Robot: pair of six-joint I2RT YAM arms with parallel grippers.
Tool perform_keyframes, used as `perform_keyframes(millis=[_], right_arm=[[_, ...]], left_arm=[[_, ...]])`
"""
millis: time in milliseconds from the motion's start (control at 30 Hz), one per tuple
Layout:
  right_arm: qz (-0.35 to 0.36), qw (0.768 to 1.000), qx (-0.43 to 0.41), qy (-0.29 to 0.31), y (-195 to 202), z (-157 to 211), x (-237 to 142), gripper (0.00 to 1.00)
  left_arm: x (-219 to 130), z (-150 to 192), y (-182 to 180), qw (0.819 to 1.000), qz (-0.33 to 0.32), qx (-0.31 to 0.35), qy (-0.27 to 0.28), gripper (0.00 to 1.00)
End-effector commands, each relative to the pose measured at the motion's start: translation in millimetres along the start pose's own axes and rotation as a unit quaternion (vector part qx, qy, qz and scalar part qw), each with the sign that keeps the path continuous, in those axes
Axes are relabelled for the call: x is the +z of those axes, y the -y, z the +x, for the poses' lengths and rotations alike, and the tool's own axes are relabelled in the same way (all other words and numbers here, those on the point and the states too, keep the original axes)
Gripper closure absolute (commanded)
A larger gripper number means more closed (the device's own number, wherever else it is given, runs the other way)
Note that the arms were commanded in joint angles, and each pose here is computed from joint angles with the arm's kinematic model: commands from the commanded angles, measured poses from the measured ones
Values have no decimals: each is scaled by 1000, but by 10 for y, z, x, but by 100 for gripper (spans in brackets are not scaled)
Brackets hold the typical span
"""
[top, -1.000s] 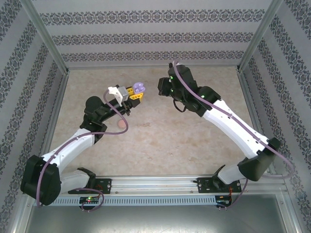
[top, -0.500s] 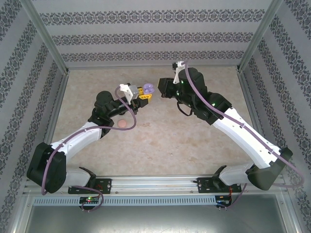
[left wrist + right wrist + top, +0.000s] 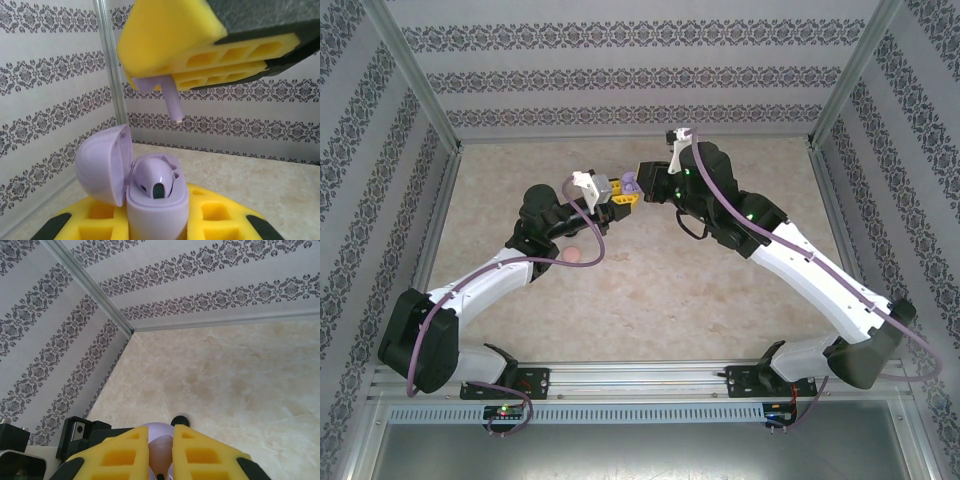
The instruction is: Insert the wireless bluetooth earbuds into the charging case
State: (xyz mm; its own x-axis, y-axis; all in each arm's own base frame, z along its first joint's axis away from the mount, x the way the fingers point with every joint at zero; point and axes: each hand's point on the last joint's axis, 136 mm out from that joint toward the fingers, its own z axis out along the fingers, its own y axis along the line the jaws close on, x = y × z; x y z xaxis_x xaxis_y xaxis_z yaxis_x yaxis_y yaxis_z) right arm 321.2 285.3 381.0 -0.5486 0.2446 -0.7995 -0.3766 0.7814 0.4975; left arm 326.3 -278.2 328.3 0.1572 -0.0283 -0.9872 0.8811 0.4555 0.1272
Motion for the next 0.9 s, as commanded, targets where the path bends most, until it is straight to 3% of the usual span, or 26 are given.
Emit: perform_keyframes(millis=[0, 867], right_arm=[[-17, 1000, -2, -3, -78, 55, 59, 85], [28, 999, -38, -19, 116, 395, 210, 88]], left_arm=[[36, -214, 74, 999, 17, 26, 24, 100], [-53, -414, 66, 998, -3, 39, 53, 100]])
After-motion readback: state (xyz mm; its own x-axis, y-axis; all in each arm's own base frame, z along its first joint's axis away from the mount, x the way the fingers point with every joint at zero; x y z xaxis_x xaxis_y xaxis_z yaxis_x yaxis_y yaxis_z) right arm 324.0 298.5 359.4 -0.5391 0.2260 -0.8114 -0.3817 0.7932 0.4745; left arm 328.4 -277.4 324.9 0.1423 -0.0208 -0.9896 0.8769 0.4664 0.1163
